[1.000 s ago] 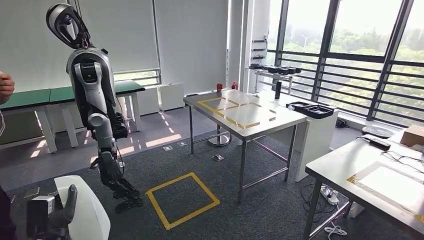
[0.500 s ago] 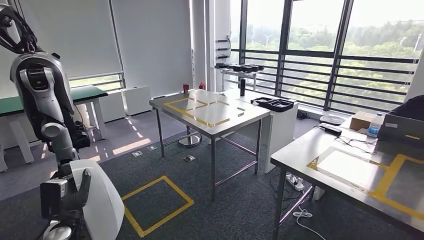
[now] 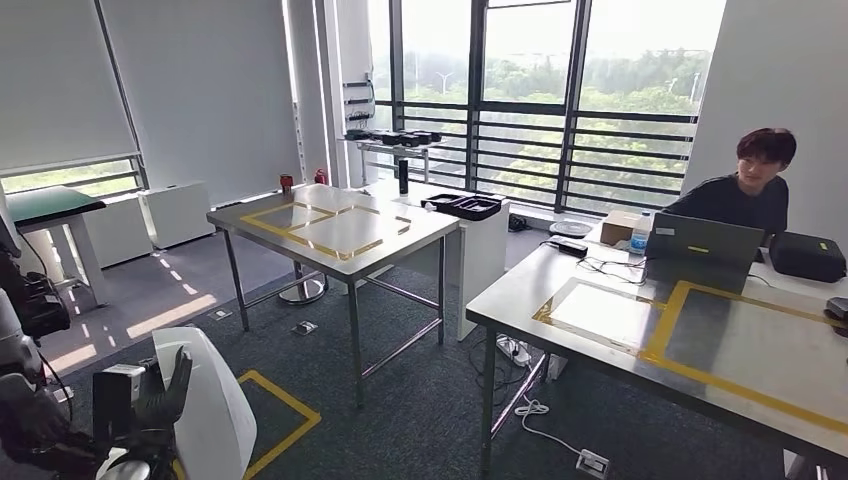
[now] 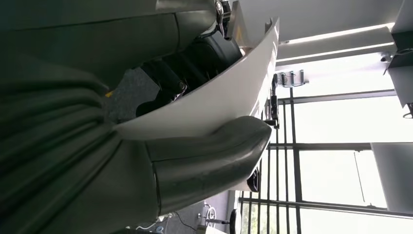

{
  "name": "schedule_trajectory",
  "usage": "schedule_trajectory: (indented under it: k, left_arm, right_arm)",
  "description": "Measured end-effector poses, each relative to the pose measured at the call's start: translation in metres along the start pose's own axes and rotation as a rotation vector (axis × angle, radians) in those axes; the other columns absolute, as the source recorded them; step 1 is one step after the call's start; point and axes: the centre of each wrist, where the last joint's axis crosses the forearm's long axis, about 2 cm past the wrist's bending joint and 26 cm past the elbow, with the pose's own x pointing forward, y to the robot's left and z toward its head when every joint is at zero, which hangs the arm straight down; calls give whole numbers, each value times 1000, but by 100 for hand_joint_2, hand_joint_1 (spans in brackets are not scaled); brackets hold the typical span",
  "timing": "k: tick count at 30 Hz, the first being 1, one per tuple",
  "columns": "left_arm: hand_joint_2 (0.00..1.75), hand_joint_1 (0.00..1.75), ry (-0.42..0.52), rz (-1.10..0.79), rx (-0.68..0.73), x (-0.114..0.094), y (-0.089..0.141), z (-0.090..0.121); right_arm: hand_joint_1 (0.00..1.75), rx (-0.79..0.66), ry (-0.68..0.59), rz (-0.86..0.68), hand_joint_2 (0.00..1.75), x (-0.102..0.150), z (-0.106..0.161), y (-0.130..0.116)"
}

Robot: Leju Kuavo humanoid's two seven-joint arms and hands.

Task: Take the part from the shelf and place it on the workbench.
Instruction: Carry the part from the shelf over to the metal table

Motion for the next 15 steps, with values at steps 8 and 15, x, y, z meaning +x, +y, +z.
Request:
schedule_trajectory:
  k: [8, 15]
  left_arm:
    - [175, 175, 7, -9, 6, -4, -11, 5]
    - [175, 175, 2, -44, 27, -2, -10, 3]
  right_arm:
    - [0, 0, 5, 0, 0, -3, 1, -2]
    - [0, 7, 11, 3, 0, -5, 2, -2]
